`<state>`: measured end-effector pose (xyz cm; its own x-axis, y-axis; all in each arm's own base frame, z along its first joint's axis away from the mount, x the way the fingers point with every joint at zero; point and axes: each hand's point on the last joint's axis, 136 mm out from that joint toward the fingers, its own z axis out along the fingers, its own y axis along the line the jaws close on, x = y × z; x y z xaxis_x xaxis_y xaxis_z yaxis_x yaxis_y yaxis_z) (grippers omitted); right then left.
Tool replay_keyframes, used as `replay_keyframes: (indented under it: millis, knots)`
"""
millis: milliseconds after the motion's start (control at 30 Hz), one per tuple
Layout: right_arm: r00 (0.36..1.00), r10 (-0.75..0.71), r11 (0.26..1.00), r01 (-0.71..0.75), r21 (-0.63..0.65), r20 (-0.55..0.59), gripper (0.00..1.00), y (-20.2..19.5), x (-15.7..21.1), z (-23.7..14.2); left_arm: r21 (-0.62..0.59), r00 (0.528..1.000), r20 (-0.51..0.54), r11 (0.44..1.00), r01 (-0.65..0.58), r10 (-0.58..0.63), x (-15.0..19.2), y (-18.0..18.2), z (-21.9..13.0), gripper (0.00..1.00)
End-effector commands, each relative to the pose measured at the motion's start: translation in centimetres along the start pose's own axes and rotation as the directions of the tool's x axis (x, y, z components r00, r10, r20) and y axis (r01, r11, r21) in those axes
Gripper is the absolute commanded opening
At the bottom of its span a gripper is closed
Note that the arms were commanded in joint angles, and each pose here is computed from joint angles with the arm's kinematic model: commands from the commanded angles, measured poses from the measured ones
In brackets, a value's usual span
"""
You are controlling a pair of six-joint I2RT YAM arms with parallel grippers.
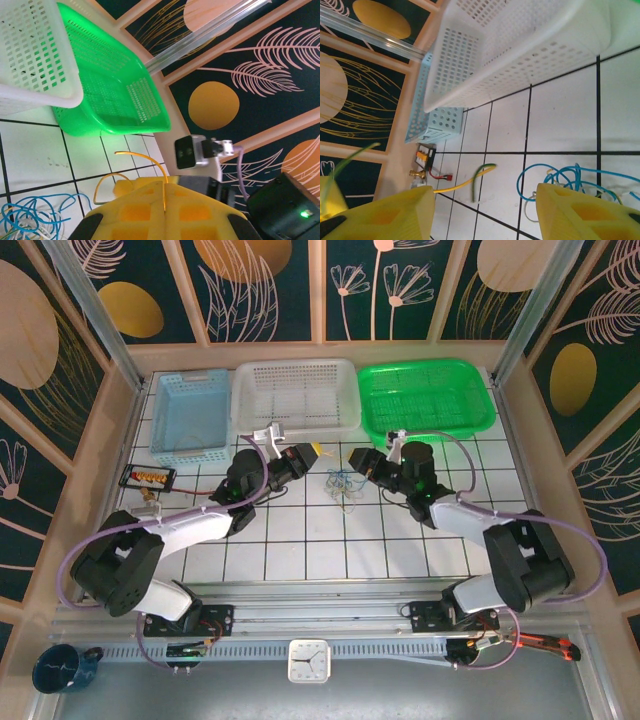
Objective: Untangle the cables
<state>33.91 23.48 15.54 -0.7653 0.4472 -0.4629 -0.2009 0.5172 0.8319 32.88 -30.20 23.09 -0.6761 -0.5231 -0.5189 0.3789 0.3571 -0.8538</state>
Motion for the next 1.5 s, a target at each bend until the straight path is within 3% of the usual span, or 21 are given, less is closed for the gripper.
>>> replay_keyframes:
  millis: [0,400,533,633,767,900,933,1067,1167,1267,1467]
  knots:
    - [1.000,0.020,0.997,-0.019,-0.073,0.010,0.56,0.9,-0.4,0.4,0.065,0.999,0.030,0.997,-0.035,0.033,-0.8,-2.0,-0.4,0.00]
    - [0.999,0.031,0.993,-0.030,-0.110,0.009,0.54,1.6,-1.3,1.8,0.083,0.999,0.035,0.996,-0.030,0.027,-1.0,-2.5,-0.4,0.00]
    - [0.999,0.038,0.992,-0.036,-0.117,0.015,0.50,1.5,-1.6,2.3,0.090,0.999,0.037,0.996,-0.027,0.024,-1.0,-2.7,-0.5,0.00]
    - [0.999,0.034,0.991,-0.030,-0.133,0.026,0.33,1.6,-2.2,2.4,0.087,0.999,0.036,0.996,-0.024,0.021,-1.0,-2.6,-0.6,0.00]
    - [0.999,0.021,0.988,-0.013,-0.156,0.048,0.02,1.9,-3.1,2.0,0.066,1.000,0.028,0.998,-0.016,0.014,-0.4,-1.6,-0.8,0.00]
    - [0.996,-0.016,0.987,0.030,-0.155,0.089,0.00,2.7,-4.3,1.0,0.018,0.999,0.053,1.000,-0.003,0.002,0.0,0.3,-1.4,0.00]
    - [0.995,-0.029,0.988,0.044,-0.150,0.098,0.00,3.0,-4.6,0.8,0.006,0.998,0.061,1.000,-0.001,0.001,0.0,0.8,-1.6,0.04]
    - [0.988,-0.109,0.987,0.121,-0.110,0.112,0.00,4.3,-5.5,-0.2,-0.045,0.997,0.080,0.999,0.000,0.004,0.4,2.5,-2.0,0.61]
    - [0.981,-0.169,0.982,0.176,-0.067,0.095,0.00,5.0,-6.0,-0.5,-0.076,0.996,0.082,0.997,-0.029,0.035,0.4,3.0,-2.2,0.84]
    - [0.970,-0.229,0.972,0.233,-0.039,0.079,0.00,5.7,-6.3,-0.9,-0.098,0.994,0.070,0.992,-0.079,0.086,0.2,2.9,-2.2,0.92]
    - [0.936,-0.349,0.937,0.348,0.029,0.051,0.00,6.6,-6.4,-1.6,-0.113,0.970,0.034,0.965,-0.237,0.242,-0.7,1.2,-1.9,0.95]
